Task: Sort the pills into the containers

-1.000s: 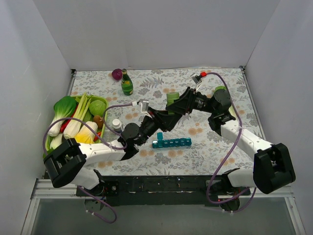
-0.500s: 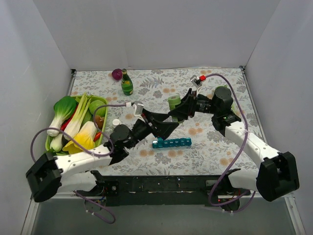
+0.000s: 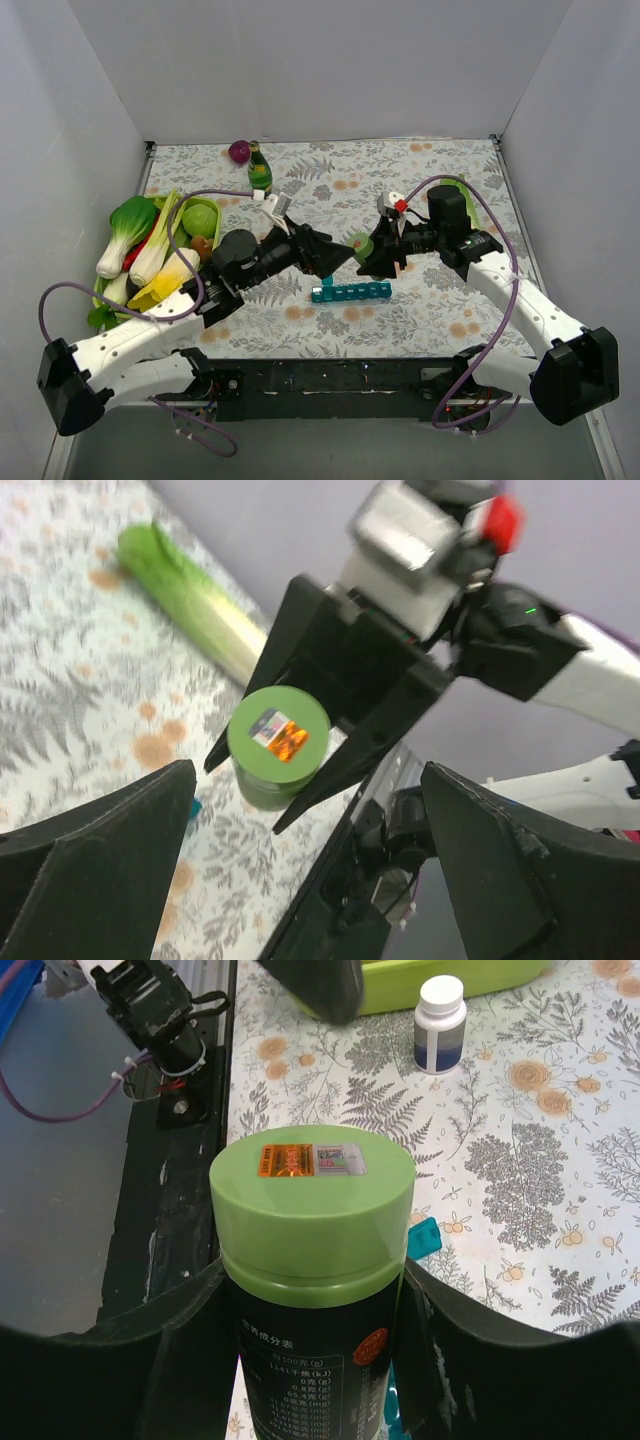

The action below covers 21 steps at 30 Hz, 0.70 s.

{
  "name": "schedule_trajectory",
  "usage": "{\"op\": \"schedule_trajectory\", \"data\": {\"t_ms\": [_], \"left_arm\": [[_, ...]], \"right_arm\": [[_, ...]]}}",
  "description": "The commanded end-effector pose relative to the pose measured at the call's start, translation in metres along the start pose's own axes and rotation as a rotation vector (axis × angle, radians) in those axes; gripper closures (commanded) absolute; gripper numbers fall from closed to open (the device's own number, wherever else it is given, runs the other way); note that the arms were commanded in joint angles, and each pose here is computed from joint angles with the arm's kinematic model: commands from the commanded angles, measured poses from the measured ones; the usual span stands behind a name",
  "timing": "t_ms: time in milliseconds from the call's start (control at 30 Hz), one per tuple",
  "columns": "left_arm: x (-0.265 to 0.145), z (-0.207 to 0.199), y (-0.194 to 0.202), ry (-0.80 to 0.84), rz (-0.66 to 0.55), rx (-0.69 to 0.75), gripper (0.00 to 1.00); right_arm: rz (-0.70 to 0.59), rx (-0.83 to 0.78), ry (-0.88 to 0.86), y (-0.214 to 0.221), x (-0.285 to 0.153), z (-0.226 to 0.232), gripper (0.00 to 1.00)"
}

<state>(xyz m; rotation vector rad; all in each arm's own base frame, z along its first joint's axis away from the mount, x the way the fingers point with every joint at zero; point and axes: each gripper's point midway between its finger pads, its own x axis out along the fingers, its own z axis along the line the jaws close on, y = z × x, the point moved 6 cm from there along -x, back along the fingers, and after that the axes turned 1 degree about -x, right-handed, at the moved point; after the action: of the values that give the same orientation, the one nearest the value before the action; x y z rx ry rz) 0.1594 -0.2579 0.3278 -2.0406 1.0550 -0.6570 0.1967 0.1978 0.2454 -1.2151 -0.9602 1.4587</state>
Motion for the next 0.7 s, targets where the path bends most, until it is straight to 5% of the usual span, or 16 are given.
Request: {"op": "schedule_trajectory", "data": {"t_ms": [0, 300, 667], "left_arm": [[0.018, 0.016, 0.022, -0.110, 0.129, -0.140, 0.05], [0.043, 0.020, 0.025, -0.197, 0.155, -0.273, 0.14], [0.057, 0.027, 0.038, -0.223, 0.198, -0.247, 0.26]], "right_arm": [[-0.019, -0.123, -0.033, -0.019, -0.004, 0.009, 0.89], [-0.016, -0.106, -0.023, -0.013, -0.003, 0.007, 0.90], [-0.014, -0.087, -0.011, -0.009, -0.002, 0.005, 0.91]]}}
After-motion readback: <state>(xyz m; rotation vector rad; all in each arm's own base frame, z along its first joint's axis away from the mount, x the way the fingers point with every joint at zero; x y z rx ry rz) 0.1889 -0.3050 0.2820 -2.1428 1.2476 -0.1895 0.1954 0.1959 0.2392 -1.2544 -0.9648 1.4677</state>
